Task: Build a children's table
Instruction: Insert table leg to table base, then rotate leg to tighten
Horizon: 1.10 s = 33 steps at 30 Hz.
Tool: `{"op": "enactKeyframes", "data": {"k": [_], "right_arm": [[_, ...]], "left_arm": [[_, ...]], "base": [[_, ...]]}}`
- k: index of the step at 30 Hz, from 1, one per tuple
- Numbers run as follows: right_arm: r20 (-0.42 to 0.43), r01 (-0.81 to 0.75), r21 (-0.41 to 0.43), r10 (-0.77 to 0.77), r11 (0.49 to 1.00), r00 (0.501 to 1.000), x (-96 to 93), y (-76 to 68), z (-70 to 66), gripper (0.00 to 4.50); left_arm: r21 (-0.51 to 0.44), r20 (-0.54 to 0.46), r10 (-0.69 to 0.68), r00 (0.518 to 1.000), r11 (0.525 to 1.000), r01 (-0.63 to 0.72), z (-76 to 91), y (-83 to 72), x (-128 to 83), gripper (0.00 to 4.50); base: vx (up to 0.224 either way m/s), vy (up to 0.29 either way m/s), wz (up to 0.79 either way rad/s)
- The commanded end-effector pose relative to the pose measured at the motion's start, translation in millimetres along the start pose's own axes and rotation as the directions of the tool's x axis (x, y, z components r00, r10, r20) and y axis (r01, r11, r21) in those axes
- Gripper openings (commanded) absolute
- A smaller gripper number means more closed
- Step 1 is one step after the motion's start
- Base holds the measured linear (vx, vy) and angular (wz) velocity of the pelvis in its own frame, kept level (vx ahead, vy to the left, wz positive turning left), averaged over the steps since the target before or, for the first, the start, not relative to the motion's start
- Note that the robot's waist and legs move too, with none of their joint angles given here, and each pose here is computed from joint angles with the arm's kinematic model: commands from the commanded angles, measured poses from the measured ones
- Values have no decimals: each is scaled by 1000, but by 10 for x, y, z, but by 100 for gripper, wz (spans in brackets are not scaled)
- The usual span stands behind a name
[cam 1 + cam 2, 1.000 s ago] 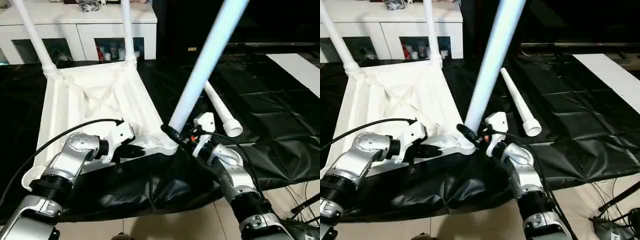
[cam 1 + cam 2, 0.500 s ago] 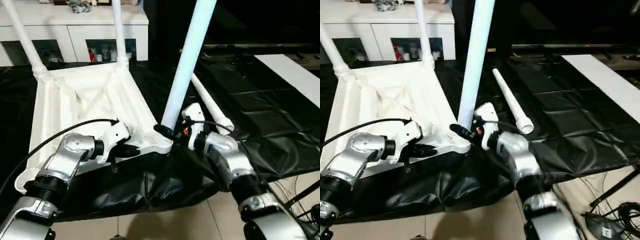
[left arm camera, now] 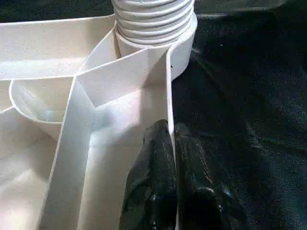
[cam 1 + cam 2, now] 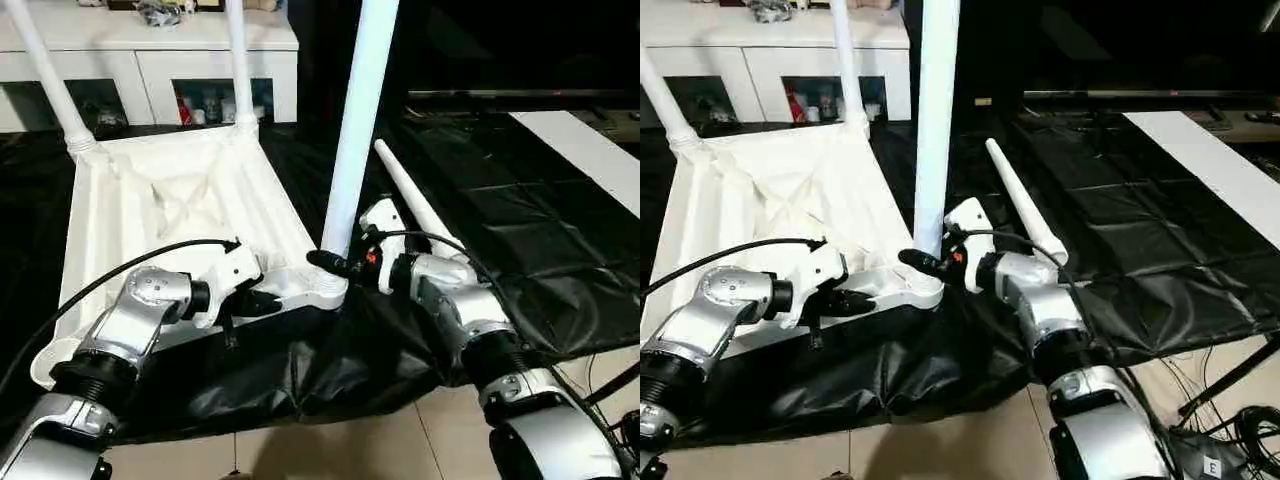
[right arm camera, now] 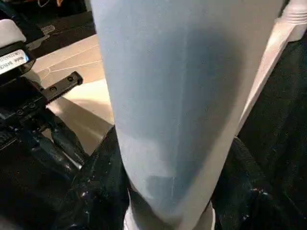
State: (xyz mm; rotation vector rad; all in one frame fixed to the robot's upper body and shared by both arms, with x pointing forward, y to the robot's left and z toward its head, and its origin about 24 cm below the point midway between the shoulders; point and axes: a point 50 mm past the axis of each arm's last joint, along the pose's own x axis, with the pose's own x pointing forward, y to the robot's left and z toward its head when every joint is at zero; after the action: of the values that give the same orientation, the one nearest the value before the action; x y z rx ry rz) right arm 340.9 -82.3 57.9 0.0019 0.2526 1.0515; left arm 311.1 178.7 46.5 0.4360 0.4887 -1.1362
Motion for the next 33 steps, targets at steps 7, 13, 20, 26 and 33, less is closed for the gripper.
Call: {"op": "enactKeyframes", "data": {"k": [7, 13, 20, 26, 33], "right_arm": [[-196, 1, 116, 22, 993, 980, -55, 77, -476, 186], [-185, 31, 90, -14, 995, 983, -28, 67, -460, 186], [-185, 206, 81, -188, 975, 965, 55, 26, -482, 186], [-203, 393, 147, -361, 908, 910, 245, 111, -540, 186], [-266, 564, 275, -502, 778, 823, 439, 165, -517, 186]], "left_arm": [[54, 19, -9, 1000, 998, 8, 107, -12, 66, 0], [57, 15, 6, 1000, 998, -7, 87, 3, 57, 0], [24, 4, 96, 995, 995, -96, 96, 53, 125, 0], [-98, -14, 236, 972, 967, -236, 195, 18, 421, 0], [-239, -74, 348, 935, 904, -356, 412, -63, 704, 0]], "base": [[0, 0, 0], [0, 0, 0], [0, 0, 0], [-47, 1, 7], [51, -31, -5]]}}
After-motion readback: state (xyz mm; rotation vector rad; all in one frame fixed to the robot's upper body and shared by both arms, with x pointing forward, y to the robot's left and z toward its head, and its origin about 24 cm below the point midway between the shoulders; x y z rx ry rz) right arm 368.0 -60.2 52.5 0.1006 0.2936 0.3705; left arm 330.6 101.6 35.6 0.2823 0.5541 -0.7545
